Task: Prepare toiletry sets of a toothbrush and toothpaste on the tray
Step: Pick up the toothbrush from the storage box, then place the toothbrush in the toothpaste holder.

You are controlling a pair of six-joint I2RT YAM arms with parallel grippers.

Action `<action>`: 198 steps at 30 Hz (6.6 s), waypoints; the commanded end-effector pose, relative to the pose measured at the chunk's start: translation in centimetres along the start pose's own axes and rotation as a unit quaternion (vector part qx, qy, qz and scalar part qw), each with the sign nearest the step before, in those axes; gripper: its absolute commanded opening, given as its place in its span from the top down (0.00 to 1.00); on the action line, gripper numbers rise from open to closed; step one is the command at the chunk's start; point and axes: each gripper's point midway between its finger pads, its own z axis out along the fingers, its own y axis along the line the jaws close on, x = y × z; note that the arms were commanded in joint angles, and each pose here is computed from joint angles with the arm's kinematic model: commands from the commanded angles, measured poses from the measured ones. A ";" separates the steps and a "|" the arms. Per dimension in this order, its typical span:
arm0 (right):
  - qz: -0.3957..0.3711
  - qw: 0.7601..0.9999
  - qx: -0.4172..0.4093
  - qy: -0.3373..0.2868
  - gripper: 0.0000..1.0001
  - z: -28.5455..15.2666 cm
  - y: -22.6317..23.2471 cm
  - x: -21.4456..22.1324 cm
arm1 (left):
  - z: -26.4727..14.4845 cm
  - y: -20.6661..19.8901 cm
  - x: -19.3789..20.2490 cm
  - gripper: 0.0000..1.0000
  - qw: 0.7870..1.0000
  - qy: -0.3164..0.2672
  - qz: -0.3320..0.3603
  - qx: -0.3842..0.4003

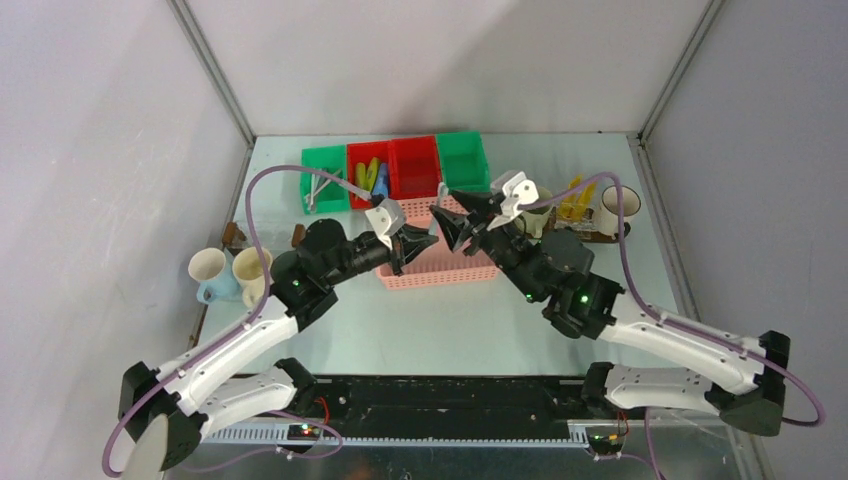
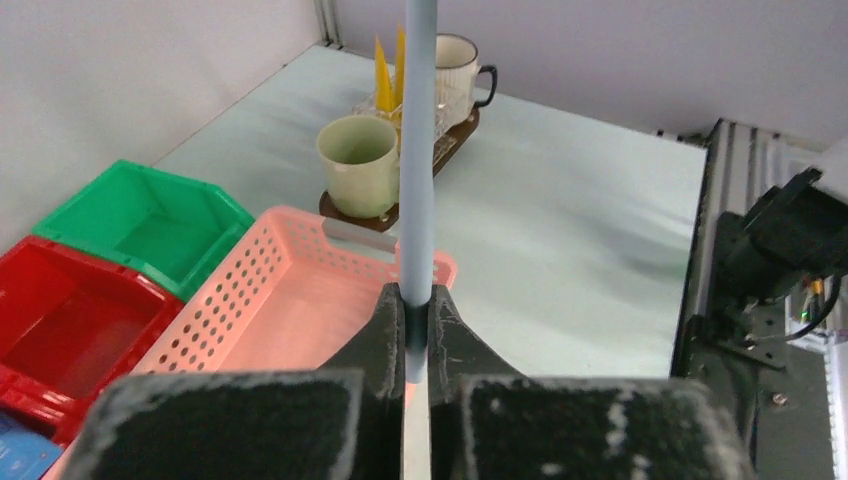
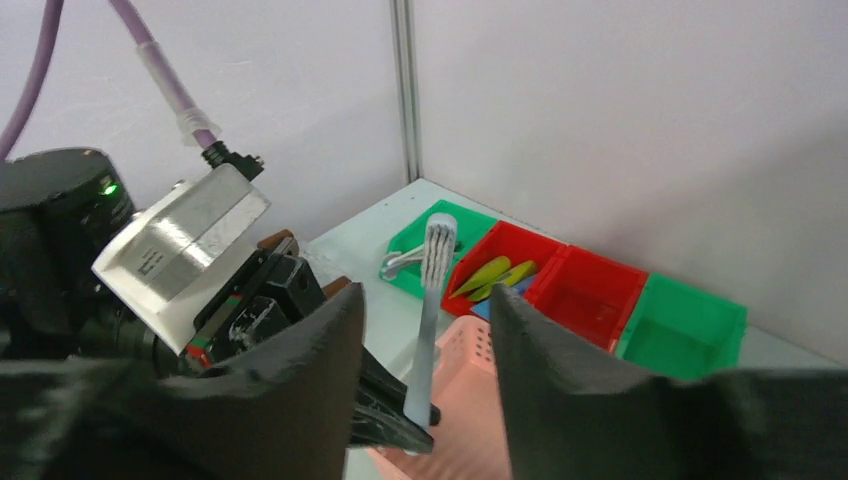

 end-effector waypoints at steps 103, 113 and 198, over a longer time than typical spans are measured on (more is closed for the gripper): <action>-0.590 0.656 -0.301 0.362 1.00 -14.9 -8.3 10.7 | -8.0 3.5 -2.0 0.00 0.965 0.121 0.206 -0.107; -0.455 0.739 -0.102 0.487 1.00 -19.1 -17.7 8.5 | -10.3 9.3 -2.1 0.00 0.930 0.076 0.197 -0.301; -0.307 0.788 0.073 0.528 0.97 -20.8 -37.0 16.7 | -16.8 14.6 0.1 0.02 0.845 0.075 0.228 -0.477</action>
